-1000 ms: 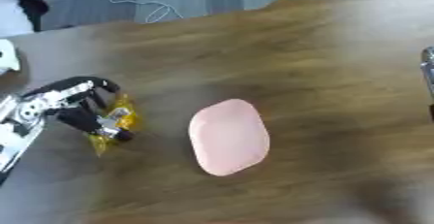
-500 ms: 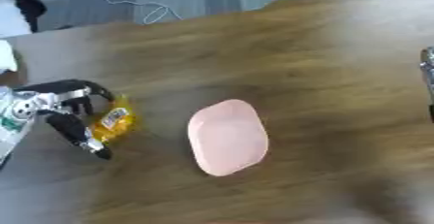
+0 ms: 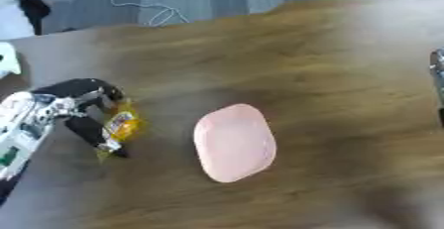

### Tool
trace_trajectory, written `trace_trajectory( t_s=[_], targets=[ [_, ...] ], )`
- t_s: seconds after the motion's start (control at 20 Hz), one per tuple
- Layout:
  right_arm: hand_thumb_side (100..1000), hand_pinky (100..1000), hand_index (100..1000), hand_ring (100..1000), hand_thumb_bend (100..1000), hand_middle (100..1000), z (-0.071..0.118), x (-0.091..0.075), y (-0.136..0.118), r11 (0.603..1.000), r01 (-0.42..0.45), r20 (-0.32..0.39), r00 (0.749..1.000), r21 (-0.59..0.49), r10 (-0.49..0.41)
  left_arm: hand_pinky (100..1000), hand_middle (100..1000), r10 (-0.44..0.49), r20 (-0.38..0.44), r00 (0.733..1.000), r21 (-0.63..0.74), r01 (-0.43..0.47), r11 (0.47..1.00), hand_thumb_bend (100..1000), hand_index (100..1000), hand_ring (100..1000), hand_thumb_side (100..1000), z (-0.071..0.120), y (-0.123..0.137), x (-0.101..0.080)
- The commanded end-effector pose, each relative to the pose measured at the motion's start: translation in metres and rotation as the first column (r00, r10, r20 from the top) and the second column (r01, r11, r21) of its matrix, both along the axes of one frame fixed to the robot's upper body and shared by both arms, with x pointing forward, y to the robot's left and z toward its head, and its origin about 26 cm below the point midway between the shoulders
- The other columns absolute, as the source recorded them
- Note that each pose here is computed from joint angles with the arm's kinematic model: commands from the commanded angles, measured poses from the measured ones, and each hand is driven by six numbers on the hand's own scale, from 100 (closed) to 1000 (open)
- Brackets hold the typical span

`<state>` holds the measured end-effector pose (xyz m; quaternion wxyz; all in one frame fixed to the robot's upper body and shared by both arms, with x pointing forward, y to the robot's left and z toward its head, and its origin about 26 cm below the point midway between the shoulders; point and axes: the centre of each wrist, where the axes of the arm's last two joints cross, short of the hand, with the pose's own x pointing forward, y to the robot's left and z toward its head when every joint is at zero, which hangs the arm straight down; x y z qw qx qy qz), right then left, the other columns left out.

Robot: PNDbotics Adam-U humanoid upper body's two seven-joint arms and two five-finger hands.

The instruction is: Pick up objects on the table and place them in the box.

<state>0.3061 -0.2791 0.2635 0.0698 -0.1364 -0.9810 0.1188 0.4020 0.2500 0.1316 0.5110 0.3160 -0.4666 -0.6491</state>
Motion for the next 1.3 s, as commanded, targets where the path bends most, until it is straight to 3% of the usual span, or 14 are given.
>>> trace_trajectory(
  t_s=[0.05,0.2,0.3,0.35,0.4,0.45,0.5,0.55,0.6,0.65,0.8,0.9,1.15,1.3],
  targets=[
    [939,629,817,759,100,801,0.007,-0.002,-0.002,1.0,0.006,0.021,1.0,-0.007,-0.006,532,812,-0.011,-0.015,1.0,-0.062,0.01,0.998,919,873,725,490,-0.023,-0.024,-0.005],
    [950,629,817,759,100,801,0.007,-0.002,-0.002,1.0,0.008,0.022,1.0,-0.005,-0.008,521,803,-0.004,-0.005,1.0,-0.093,0.004,0.996,902,861,713,475,-0.03,-0.032,-0.007],
    [938,628,817,759,100,800,0.007,-0.002,-0.003,1.0,0.009,0.023,1.0,-0.005,-0.009,511,790,-0.005,0.005,1.0,-0.091,0.005,0.996,784,849,700,450,-0.034,-0.033,-0.008],
    [938,628,817,758,100,800,0.007,-0.002,-0.003,1.0,0.01,0.023,1.0,-0.004,-0.01,497,779,-0.005,0.014,1.0,-0.083,0.007,0.997,699,837,688,412,-0.035,-0.033,-0.009],
    [940,627,816,757,100,800,0.007,-0.002,-0.003,1.0,0.01,0.023,1.0,-0.003,-0.01,465,749,-0.006,0.022,1.0,-0.075,0.008,0.997,465,803,663,287,-0.035,-0.032,-0.009],
    [939,626,816,757,100,799,0.007,-0.002,-0.003,1.0,0.01,0.023,1.0,-0.001,-0.01,414,690,-0.003,0.04,0.999,-0.058,0.005,0.998,304,752,622,154,-0.035,-0.03,-0.009],
    [939,626,816,757,100,799,0.007,-0.002,-0.003,1.0,0.01,0.022,1.0,0.0,-0.01,400,673,-0.001,0.056,0.998,-0.041,0.004,0.999,275,740,613,128,-0.035,-0.028,-0.009],
    [940,625,816,756,100,799,0.007,-0.002,-0.003,1.0,0.009,0.022,1.0,0.001,-0.009,251,520,0.0,0.07,0.998,-0.016,0.001,1.0,100,581,502,100,-0.036,-0.026,-0.009],
    [940,625,816,756,100,799,0.007,-0.002,-0.003,1.0,0.009,0.022,1.0,0.002,-0.009,230,502,-0.002,0.08,0.997,0.01,0.001,1.0,100,559,488,100,-0.037,-0.024,-0.009],
    [940,623,816,755,100,798,0.007,-0.002,-0.003,1.0,0.008,0.021,1.0,0.003,-0.009,100,370,-0.009,0.085,0.996,0.035,0.006,0.999,100,427,371,100,-0.038,-0.022,-0.009],
    [940,619,815,752,100,796,0.007,-0.002,-0.003,1.0,0.011,0.016,1.0,0.01,-0.011,100,267,-0.036,0.087,0.996,0.102,0.027,0.994,100,331,279,100,-0.04,-0.019,-0.009],
    [940,619,815,752,100,796,0.007,-0.002,-0.003,1.0,0.012,0.015,1.0,0.014,-0.012,100,264,-0.047,0.083,0.995,0.125,0.036,0.991,100,329,276,100,-0.039,-0.017,-0.009],
    [941,616,814,750,100,795,0.007,-0.002,-0.003,1.0,0.012,0.016,1.0,0.016,-0.012,112,385,-0.055,0.052,0.997,0.209,0.043,0.977,229,442,385,100,-0.036,-0.007,-0.009],
    [941,616,814,750,100,795,0.007,-0.002,-0.004,1.0,0.013,0.016,1.0,0.019,-0.013,167,451,-0.041,0.032,0.999,0.23,0.033,0.973,206,497,433,100,-0.034,0.001,-0.012]
  ],
)
